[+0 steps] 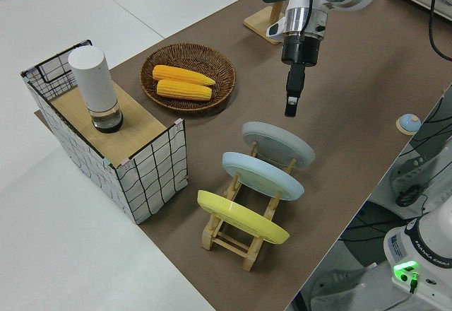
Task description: Pick gray plate from table and place it on lower plate rack with left arm
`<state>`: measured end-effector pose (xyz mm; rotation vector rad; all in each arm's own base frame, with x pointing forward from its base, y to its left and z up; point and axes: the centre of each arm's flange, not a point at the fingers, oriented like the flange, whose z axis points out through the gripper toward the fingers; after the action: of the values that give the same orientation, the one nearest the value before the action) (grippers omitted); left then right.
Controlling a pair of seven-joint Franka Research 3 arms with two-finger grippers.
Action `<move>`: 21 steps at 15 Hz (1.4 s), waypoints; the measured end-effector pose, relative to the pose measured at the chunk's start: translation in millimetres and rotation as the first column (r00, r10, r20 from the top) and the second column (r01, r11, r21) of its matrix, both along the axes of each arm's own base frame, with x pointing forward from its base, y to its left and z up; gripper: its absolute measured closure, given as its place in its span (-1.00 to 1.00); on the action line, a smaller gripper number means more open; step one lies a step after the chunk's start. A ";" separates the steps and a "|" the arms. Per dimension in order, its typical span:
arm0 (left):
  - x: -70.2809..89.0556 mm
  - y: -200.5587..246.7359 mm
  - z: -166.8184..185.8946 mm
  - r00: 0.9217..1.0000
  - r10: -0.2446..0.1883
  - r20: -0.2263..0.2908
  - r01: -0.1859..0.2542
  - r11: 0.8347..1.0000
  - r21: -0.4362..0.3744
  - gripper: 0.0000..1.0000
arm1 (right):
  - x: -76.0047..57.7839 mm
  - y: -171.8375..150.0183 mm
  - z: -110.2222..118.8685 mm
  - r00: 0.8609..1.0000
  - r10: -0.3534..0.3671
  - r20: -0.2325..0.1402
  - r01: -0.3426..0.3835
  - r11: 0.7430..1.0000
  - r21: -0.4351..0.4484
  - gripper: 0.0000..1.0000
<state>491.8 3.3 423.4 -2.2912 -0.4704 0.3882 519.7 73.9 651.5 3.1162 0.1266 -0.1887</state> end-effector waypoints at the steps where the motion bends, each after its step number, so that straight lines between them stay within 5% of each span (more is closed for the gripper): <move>1: 4.8 -5.5 5.6 1.000 0.008 0.030 -0.006 0.999 -0.043 -0.99 | 0.0 0.0 0.0 1.000 0.000 0.000 0.000 1.000 0.000 -0.98; 5: 22.1 -28.4 40.5 0.988 0.084 0.132 -0.051 0.970 -0.238 -0.99 | 0.0 0.0 0.0 1.000 0.000 0.000 0.000 1.000 0.000 -0.98; 10: 38.5 -51.7 75.0 0.962 0.083 0.259 0.015 0.935 -0.355 -0.99 | 0.0 0.0 0.0 1.000 0.000 0.000 0.000 1.000 0.000 -0.98; 12: 39.6 -66.3 85.2 0.960 0.054 0.276 0.073 0.901 -0.428 -0.99 | 0.0 0.0 0.0 1.000 0.000 0.000 0.000 1.000 0.000 -0.98; 14: 38.9 -72.1 100.1 0.956 -0.028 0.293 0.182 0.838 -0.514 -0.99 | 0.0 0.0 0.0 1.000 0.000 0.000 0.000 1.000 0.000 -0.98; 18: 41.1 -76.3 128.4 0.920 -0.156 0.358 0.347 0.749 -0.565 -0.99 | 0.0 0.0 0.0 1.000 0.000 0.000 0.000 1.000 0.000 -0.98; 21: 42.2 -83.4 152.8 0.896 -0.168 0.410 0.404 0.692 -0.599 -0.99 | 0.0 0.0 0.0 1.000 0.000 0.000 0.000 1.000 0.000 -0.98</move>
<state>534.1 -80.0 576.2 -3.1156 -0.1000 -0.0088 519.7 73.9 651.5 3.1162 0.1266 -0.1887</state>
